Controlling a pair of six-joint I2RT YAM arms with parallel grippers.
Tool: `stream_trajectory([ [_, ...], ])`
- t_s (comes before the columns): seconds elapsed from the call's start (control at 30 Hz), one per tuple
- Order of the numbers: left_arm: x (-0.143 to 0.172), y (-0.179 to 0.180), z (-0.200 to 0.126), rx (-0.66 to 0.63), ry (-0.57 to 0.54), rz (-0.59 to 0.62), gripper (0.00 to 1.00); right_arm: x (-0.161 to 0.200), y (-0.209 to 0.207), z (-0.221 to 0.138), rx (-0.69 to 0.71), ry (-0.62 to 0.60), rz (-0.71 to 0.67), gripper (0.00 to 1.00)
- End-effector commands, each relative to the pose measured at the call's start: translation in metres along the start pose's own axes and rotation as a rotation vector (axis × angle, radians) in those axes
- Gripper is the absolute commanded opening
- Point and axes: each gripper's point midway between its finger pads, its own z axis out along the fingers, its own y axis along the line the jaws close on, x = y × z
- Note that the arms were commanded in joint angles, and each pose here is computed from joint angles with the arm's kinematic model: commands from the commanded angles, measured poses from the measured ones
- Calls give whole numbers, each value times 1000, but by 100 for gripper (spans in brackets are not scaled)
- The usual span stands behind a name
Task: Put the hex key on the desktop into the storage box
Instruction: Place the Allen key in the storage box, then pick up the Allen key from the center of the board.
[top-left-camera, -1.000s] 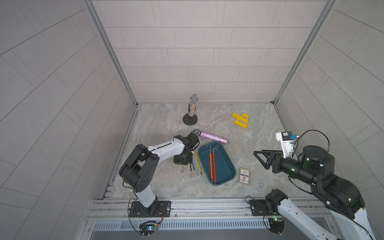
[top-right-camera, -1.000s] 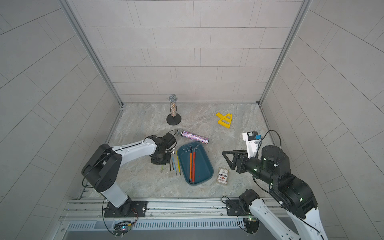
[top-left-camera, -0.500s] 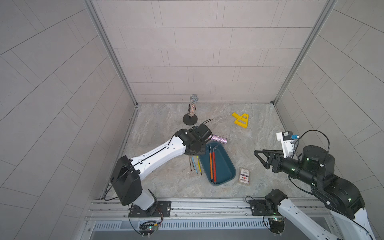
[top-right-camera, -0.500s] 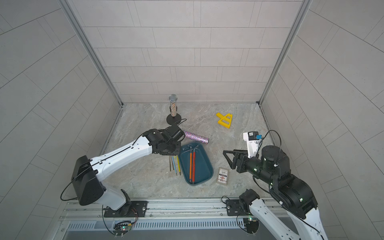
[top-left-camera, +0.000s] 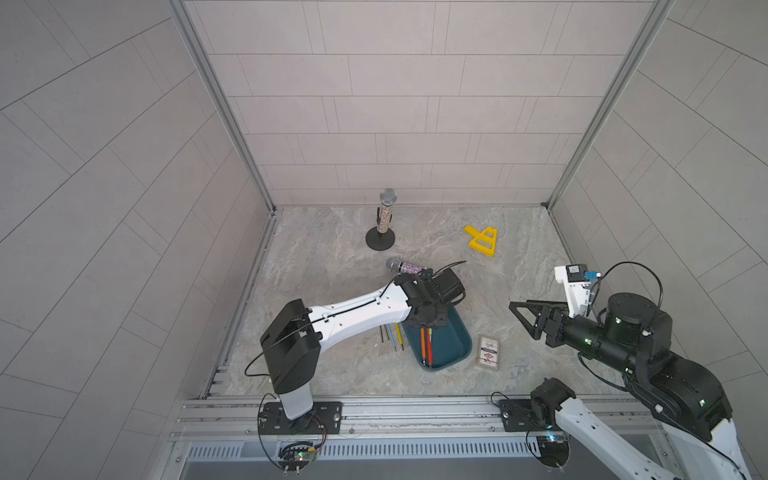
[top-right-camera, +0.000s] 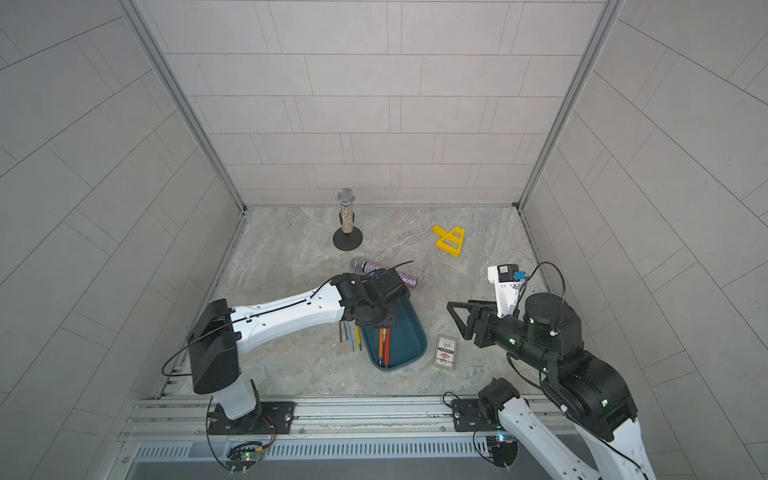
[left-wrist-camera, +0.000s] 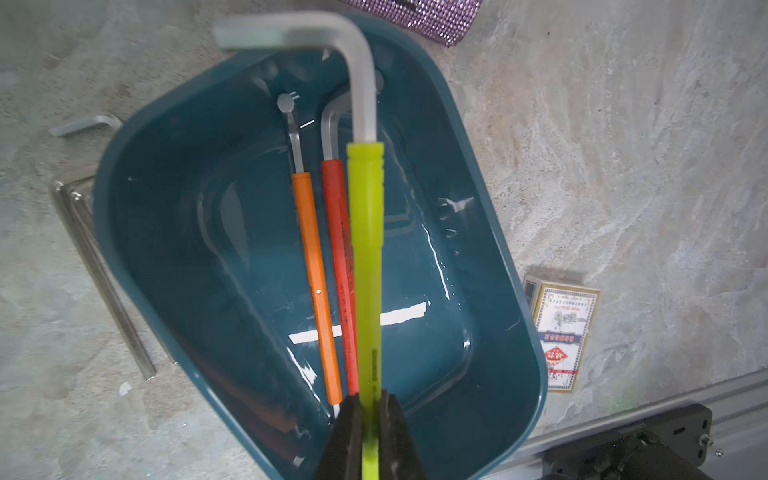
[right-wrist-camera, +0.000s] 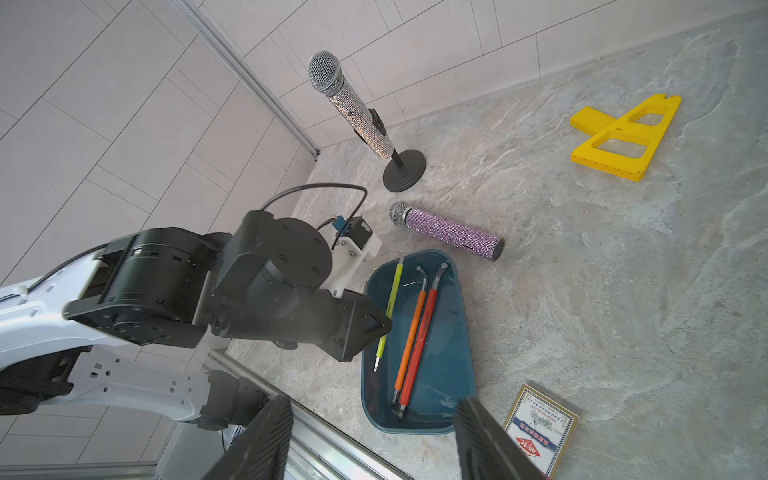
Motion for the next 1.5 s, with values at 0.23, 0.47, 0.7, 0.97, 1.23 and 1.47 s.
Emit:
stream_trajectory([
  [0.23,17,2,42,-26,67,-39,0,3,-4,-2,16,1,-8,67],
  [0.47,25,6,63,-51,109,-29,0,4,-5,-1,18,3,-8,67],
  [0.7,29,11,74,-73,126,-25,0,5,-6,0,21,6,-4,67],
  [0.97,30,11,77,-74,140,-18,18,6,-7,2,24,11,-2,67],
  [1.23,11,6,51,-62,60,-1,30,5,-7,2,26,11,-4,67],
  [1.47,-18,2,-2,-4,-98,-10,30,5,-7,2,26,10,-5,67],
])
